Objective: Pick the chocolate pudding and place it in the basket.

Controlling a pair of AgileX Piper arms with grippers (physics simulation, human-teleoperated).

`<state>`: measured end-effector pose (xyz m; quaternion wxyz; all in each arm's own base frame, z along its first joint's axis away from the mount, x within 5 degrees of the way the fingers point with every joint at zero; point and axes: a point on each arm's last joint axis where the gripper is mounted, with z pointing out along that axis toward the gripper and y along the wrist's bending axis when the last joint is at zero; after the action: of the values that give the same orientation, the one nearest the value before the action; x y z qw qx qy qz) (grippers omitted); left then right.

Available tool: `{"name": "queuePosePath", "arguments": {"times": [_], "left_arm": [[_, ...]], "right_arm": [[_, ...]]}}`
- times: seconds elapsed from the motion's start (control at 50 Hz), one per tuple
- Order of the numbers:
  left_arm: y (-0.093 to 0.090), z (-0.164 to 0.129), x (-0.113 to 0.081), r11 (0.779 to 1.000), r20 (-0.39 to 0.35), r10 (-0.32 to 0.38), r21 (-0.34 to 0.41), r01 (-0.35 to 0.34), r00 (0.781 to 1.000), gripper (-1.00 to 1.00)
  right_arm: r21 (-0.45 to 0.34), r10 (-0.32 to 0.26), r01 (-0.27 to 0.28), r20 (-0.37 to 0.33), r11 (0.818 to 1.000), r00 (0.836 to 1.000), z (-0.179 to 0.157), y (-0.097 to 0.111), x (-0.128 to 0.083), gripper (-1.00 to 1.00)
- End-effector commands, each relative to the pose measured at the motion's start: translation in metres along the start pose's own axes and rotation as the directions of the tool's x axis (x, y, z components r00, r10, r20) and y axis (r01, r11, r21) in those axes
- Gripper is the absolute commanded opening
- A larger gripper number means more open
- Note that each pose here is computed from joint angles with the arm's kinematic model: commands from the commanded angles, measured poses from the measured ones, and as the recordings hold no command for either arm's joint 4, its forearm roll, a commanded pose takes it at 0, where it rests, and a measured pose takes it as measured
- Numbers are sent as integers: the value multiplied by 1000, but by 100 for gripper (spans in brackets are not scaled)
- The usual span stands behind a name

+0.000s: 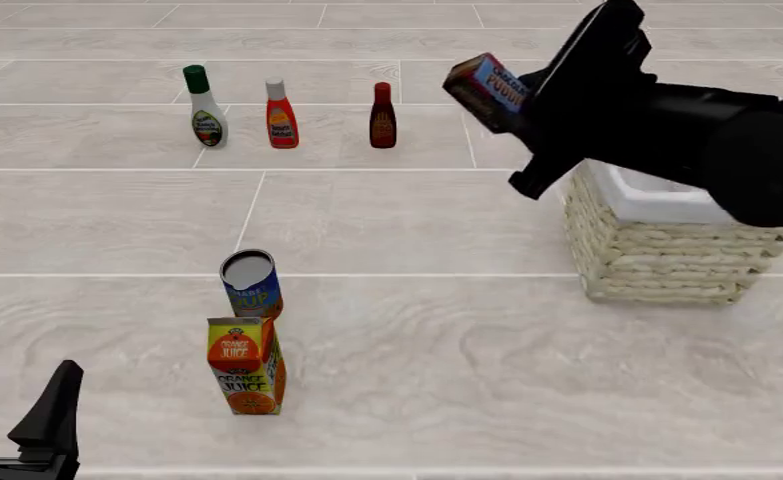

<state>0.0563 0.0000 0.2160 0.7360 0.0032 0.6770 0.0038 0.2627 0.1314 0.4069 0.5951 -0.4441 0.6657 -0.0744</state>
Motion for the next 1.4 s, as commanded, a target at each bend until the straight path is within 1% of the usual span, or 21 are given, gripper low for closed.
{"name": "queuePosePath", "arguments": {"times": [0.02,0.14,0.3,0.5,0.6,0.7,0.76,0.78,0.84,0.86,0.92,0.94,0.96,0.98,1.0,1.12,1.16,1.32,1.4], "left_arm": [[0,0,1,1000,2,-1,0,1,1000,100],[0,0,1,1000,2,-1,0,1,1000,100],[0,0,1,1000,2,-2,0,2,1000,100],[0,0,1,1000,2,-2,0,2,1000,100],[0,0,1,1000,2,-1,0,1,1000,100],[0,0,1,1000,2,-1,0,1,1000,100],[0,0,1,1000,2,-1,0,1,1000,100],[0,0,1,1000,2,-2,0,2,1000,100],[0,0,1,1000,2,-1,0,1,1000,100],[0,0,1,1000,2,-2,-1,2,1000,100],[0,0,1,1000,2,-2,0,2,1000,100],[0,0,1,1000,1,-2,0,2,1000,100],[0,0,1,1000,1,-2,0,2,1000,100],[0,0,1,1000,1,-2,0,2,1000,100],[0,0,1,1000,1,-2,0,2,1000,100],[0,0,1,1000,1,-2,0,2,1000,100],[0,0,1,1000,2,-1,-1,1,1000,100],[0,0,1,1000,2,-2,0,2,1000,100],[0,0,1,1000,2,-2,0,2,1000,100]], "right_arm": [[70,56,-57,7,996,998,-7,-20,0,-100],[105,71,-72,8,992,997,-11,-29,2,-100],[131,84,-83,-4,988,996,-10,-36,8,-100],[205,116,-113,-4,972,993,-15,-59,10,-100],[224,130,-124,-10,967,992,-15,-65,13,-100],[256,145,-136,-17,957,989,-16,-74,17,-100],[263,151,-141,-17,954,988,-17,-77,17,-100],[278,155,-145,-17,950,988,-18,-81,18,-100],[289,164,-151,-19,945,986,-18,-85,19,-100],[301,171,-158,-17,940,985,-19,-89,20,-100],[304,177,-163,-18,938,984,-19,-90,21,-100],[314,185,-170,-21,934,982,-19,-93,23,-100],[314,185,-170,-21,934,982,-19,-93,23,-100],[324,192,-174,-26,930,981,-19,-96,26,-100],[324,192,-174,-26,930,981,-18,-96,26,-100],[352,214,-189,-33,917,976,-19,-104,31,-100],[354,215,-189,-35,916,976,-19,-105,32,-100],[395,232,-196,-47,898,971,-23,-117,40,-100],[406,238,-196,-56,893,970,-24,-120,44,-100]]}}
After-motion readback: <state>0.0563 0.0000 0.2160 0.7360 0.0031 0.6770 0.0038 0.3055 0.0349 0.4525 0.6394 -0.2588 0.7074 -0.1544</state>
